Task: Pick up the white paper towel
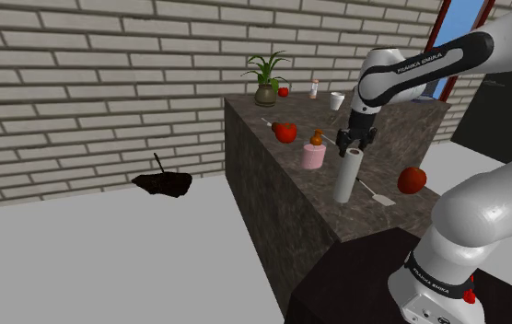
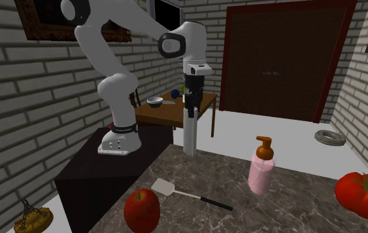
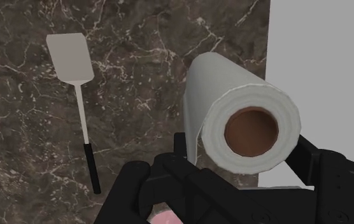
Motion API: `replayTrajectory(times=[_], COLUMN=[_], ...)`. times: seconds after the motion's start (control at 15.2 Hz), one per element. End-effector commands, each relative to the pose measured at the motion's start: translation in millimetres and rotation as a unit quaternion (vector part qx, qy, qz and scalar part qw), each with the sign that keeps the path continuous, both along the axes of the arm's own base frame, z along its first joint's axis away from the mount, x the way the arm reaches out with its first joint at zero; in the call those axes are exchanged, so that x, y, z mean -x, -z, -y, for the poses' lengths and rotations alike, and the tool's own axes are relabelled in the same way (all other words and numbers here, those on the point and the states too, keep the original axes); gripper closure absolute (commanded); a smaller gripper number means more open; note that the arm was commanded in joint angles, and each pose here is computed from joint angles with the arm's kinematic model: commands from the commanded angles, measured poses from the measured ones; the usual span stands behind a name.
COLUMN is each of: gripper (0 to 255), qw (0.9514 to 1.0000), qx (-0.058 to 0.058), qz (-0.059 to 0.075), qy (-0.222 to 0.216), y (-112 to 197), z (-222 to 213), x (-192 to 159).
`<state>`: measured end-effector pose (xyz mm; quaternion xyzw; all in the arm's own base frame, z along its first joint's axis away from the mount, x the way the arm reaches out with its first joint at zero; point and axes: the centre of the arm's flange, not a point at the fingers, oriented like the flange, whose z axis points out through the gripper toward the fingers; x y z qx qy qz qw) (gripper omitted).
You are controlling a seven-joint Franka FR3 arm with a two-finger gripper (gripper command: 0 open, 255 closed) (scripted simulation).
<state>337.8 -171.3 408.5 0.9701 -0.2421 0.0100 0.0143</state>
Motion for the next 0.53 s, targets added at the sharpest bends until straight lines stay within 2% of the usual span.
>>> replayTrajectory(times=[0.0, 0.33, 0.46], gripper=[255, 255, 255], qw=[1.0000, 1.0000, 1.0000], qx=[0.000, 0.000, 0.000], qz=[0.000, 0.000, 0.000], qy=[0.000, 0.000, 0.000], y=[-11, -37, -38], z=[0, 0, 0], x=[-1, -1, -1])
